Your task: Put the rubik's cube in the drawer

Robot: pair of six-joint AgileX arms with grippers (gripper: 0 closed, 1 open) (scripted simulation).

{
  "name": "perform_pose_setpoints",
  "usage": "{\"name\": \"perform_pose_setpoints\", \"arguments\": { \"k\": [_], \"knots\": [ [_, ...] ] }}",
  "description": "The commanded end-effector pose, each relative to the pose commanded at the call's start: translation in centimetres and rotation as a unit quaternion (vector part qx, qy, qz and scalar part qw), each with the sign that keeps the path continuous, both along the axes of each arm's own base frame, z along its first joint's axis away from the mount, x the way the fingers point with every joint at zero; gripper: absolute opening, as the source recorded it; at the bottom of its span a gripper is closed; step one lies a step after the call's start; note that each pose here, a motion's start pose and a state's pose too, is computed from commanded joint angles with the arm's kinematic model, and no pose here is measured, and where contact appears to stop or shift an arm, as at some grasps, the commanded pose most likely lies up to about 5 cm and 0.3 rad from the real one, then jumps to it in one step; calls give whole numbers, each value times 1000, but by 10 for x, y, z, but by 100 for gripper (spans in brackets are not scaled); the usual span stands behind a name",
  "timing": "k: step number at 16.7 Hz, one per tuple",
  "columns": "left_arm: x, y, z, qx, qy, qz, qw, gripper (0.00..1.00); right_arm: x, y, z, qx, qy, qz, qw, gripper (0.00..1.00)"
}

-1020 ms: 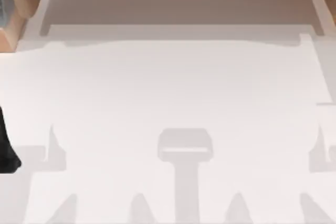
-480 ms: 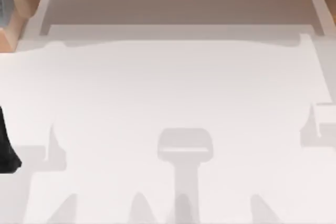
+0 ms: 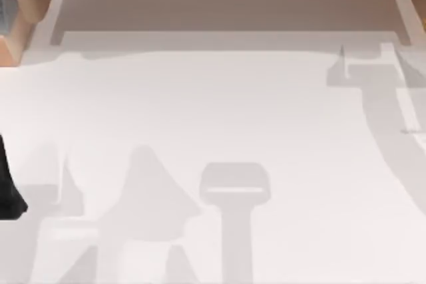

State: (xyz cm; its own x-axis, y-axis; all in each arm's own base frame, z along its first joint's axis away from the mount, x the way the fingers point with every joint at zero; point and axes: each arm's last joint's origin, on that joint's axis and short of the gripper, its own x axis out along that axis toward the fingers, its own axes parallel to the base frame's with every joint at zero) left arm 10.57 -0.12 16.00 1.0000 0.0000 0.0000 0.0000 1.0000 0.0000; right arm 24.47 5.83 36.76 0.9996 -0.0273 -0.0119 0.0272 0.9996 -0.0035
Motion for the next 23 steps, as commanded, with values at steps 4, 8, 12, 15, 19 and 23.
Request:
{"name": "perform_pose_setpoints", "arguments": {
  "k": [4,8,12,15,19,23],
  "knots": [
    [0,0,0,0,0,0,1000,100,83,52,15,-3,6,2,1000,100],
    [0,0,0,0,0,0,1000,100,131,96,13,0,-2,6,1000,100],
    [0,0,0,0,0,0,1000,100,145,112,10,2,-6,9,1000,100],
    [0,0,0,0,0,0,1000,100,145,112,10,2,-6,9,1000,100],
    [0,0,0,0,0,0,1000,100,150,109,13,2,-6,8,1000,100],
    [0,0,0,0,0,0,1000,100,170,108,19,2,-6,9,1000,100]
  ]
}}
